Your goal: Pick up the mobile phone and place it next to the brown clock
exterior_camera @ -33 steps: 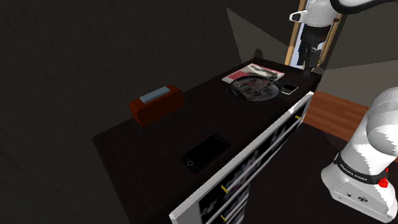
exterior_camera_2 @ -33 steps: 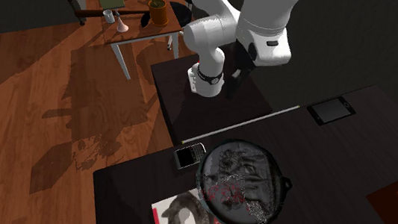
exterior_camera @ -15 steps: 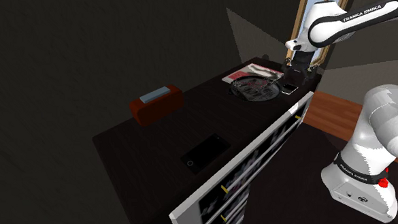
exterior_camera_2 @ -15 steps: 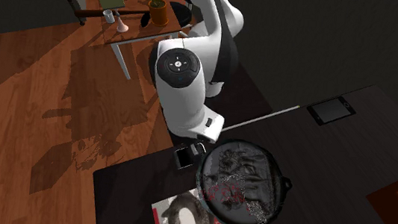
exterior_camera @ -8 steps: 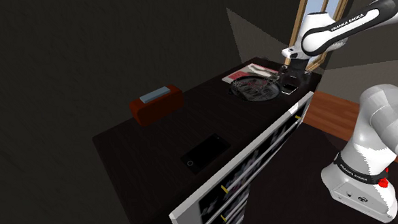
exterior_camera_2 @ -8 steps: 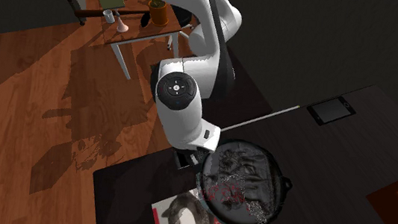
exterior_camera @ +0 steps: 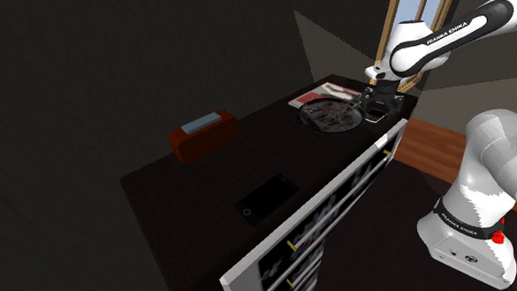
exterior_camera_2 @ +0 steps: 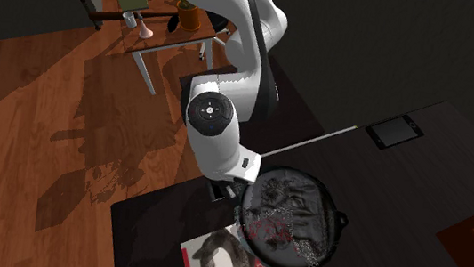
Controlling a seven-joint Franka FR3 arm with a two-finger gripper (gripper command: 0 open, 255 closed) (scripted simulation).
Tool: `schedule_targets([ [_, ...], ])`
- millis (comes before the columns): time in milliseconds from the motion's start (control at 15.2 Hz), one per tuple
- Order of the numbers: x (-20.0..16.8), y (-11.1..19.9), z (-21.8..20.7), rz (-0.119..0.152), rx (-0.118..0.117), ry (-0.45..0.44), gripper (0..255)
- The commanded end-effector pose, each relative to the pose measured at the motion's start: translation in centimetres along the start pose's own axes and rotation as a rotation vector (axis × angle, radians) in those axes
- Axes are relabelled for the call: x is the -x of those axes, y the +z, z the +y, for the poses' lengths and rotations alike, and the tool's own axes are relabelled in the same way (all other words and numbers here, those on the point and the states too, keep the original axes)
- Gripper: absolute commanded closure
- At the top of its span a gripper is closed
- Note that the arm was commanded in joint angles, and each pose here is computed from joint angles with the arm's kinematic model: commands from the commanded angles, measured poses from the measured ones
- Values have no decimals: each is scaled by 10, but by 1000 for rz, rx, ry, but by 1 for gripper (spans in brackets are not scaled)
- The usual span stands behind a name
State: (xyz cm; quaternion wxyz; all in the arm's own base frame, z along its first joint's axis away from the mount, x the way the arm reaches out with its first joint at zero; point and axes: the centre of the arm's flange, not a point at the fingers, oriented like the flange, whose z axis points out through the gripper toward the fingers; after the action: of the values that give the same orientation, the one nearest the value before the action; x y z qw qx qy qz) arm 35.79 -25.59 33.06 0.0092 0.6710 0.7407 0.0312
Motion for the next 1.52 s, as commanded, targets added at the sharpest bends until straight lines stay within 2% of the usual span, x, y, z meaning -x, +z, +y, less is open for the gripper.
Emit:
schedule_targets([
  [0, 0, 0, 0, 0, 0, -1, 0],
  [66, 0, 0, 0, 0, 0, -1, 255],
  [660, 0, 0, 0, 0, 0, -1, 255],
  [1452, -2, -63, 4, 0, 0, -1, 255],
])
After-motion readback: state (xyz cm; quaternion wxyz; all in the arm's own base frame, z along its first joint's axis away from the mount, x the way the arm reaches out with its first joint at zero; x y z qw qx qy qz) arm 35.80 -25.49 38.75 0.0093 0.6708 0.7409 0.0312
